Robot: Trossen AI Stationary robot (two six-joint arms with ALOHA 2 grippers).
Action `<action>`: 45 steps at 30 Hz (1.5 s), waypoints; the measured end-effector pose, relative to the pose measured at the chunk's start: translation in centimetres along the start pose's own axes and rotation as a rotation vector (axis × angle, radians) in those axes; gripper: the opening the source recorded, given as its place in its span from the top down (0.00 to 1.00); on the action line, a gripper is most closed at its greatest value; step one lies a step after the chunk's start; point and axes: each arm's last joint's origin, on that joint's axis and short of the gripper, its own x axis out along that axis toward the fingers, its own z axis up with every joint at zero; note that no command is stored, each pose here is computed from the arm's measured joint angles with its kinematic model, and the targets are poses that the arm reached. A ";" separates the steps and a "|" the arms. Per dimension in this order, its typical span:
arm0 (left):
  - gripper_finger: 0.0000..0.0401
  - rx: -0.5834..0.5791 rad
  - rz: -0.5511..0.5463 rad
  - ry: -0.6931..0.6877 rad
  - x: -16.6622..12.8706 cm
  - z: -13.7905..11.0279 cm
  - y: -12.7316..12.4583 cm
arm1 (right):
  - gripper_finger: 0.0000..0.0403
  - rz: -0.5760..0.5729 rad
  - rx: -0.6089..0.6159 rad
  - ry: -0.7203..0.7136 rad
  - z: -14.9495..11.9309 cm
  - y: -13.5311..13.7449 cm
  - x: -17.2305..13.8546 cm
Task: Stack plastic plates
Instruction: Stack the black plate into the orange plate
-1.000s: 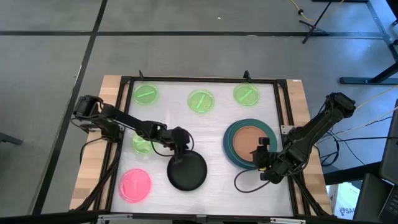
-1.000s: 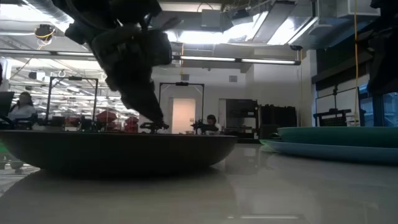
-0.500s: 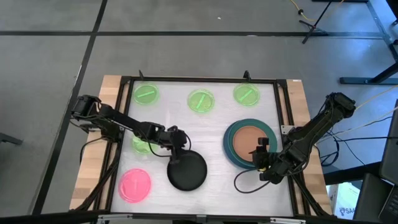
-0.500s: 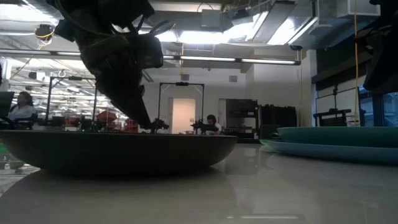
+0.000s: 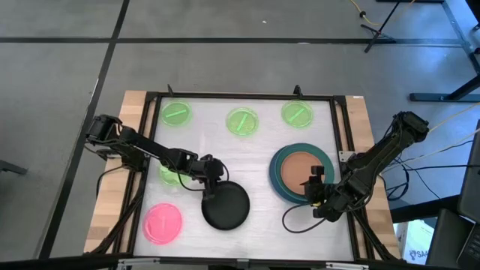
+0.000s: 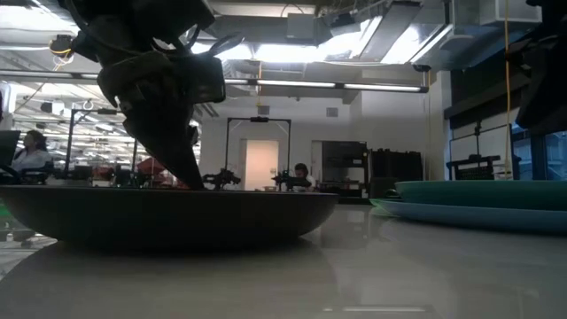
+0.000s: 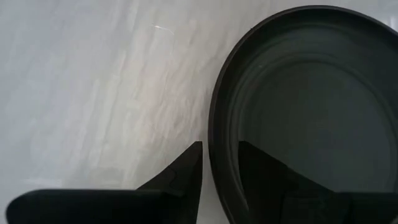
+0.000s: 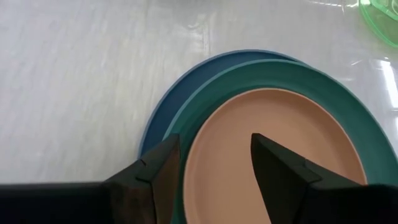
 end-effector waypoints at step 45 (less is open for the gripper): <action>0.99 -0.047 -0.074 -0.174 1.8 3.2 3.8 | 0.54 -0.022 -0.278 -0.253 3.5 1.6 2.2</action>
